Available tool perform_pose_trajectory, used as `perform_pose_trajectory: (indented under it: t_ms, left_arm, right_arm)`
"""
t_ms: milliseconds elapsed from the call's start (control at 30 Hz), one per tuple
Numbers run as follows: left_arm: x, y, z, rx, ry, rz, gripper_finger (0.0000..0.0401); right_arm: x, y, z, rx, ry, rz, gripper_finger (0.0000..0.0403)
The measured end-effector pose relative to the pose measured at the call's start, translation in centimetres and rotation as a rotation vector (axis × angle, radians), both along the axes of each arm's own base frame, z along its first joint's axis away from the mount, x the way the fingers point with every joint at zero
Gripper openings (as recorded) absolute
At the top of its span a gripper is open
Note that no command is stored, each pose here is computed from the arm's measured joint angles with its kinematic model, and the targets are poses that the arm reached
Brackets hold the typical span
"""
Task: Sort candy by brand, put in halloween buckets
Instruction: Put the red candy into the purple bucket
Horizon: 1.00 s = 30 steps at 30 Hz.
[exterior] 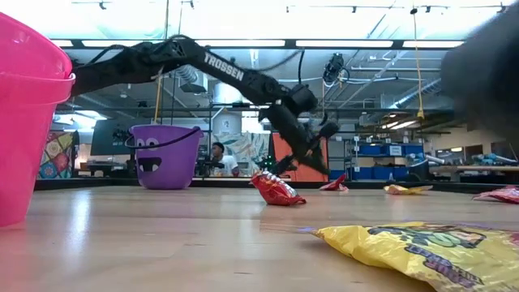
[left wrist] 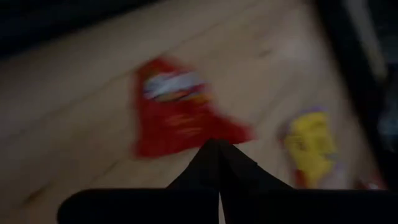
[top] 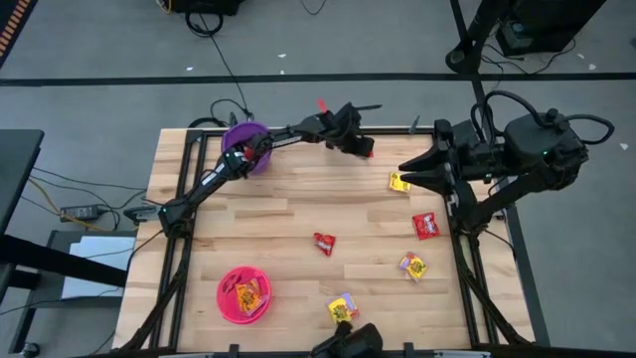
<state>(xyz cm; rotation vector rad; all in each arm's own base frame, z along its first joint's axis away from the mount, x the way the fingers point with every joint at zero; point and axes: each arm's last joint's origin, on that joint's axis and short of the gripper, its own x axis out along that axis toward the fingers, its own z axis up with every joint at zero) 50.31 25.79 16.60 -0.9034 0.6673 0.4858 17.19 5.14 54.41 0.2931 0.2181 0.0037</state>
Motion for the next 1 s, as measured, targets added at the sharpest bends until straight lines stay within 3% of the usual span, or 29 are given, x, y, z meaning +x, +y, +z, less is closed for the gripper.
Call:
perform_pose_trajectory:
  t_ms: [200,333,467,533,733,1000]
  left_arm:
    - [0.0,-0.5,1.0,0.172,-0.009,-0.246,0.0]
    - [0.1,-1.4,3.1,0.351,-0.014,-0.398,0.0]
    - [-0.1,-2.4,4.1,0.609,0.126,-0.541,0.0]
    - [-0.2,-2.5,3.9,0.681,0.187,-0.579,0.0]
    - [-0.9,-1.7,2.4,0.578,0.223,-0.577,0.0]
    - [-0.4,-1.8,4.0,0.422,0.038,-0.442,0.0004]
  right_arm:
    - [-0.1,0.3,0.0,-0.004,0.002,-0.003,0.0112]
    - [-0.2,0.3,0.0,0.001,0.0,-0.008,0.0112]
    - [-0.2,0.2,0.0,0.023,-0.001,-0.033,0.0112]
    - [-0.1,0.1,0.0,0.038,-0.002,-0.047,0.0112]
    - [-0.1,0.0,0.1,0.071,-0.015,-0.077,0.0112]
    - [-0.1,-0.4,-0.5,0.009,0.035,-0.17,0.0112]
